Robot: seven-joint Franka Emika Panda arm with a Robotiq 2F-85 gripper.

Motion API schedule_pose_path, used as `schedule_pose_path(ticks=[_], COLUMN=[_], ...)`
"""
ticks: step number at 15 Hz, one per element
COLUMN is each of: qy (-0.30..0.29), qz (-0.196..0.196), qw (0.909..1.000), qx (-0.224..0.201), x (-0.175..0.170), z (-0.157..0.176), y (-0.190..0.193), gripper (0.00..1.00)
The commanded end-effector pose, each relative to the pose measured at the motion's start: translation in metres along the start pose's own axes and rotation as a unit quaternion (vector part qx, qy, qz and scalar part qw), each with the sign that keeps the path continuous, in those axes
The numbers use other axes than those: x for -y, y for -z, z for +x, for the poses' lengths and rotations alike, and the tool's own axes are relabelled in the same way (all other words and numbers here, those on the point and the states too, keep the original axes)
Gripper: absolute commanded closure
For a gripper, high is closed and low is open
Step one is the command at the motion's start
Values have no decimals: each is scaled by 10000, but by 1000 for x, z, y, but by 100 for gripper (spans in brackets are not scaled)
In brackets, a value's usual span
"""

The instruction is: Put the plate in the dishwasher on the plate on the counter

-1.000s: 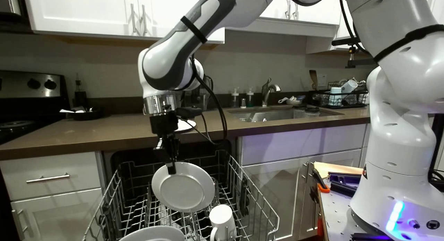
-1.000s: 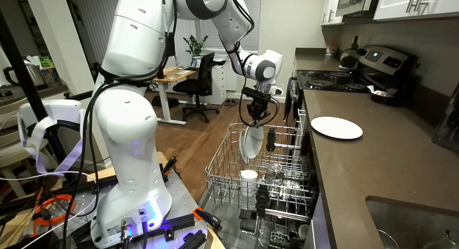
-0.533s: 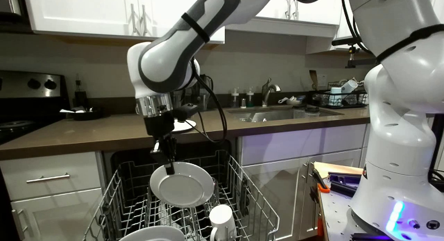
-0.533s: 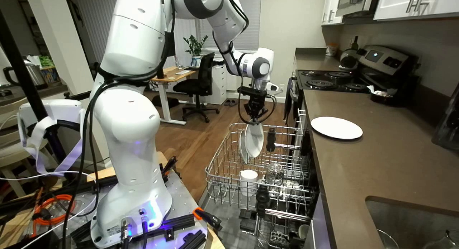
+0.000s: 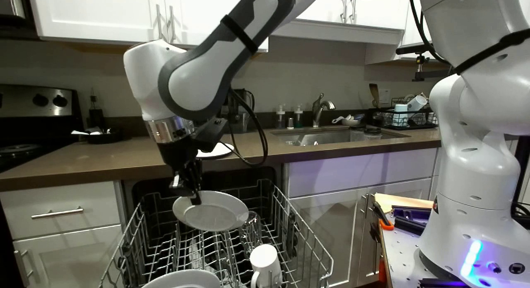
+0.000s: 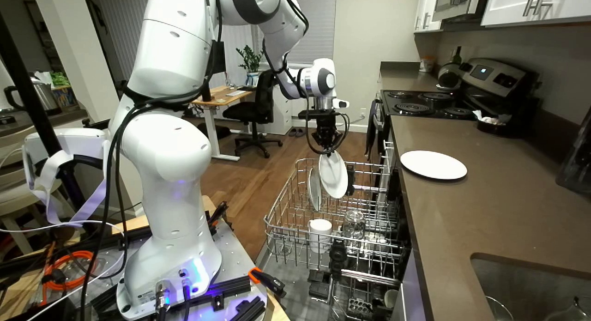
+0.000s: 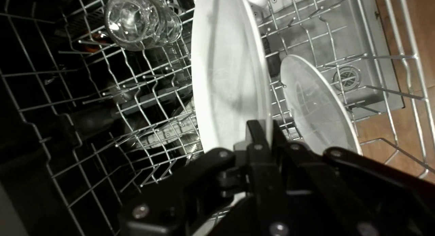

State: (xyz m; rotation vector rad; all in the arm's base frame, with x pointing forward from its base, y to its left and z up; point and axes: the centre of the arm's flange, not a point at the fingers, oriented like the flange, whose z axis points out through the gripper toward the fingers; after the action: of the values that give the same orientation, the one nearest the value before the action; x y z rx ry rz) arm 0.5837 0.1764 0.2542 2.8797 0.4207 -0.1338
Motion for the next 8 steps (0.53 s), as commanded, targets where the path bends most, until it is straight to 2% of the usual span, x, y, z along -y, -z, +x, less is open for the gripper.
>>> schedule_pose_path(ticks=[1,3,8], qy=[-176,-86,-72], qz=[-370,-190,-185], qw=[9990,9998,9998], qx=[-158,-73,-11], x=[5,6,8], z=[2,1,1], y=[13,3,-4], gripper=[94,95,93])
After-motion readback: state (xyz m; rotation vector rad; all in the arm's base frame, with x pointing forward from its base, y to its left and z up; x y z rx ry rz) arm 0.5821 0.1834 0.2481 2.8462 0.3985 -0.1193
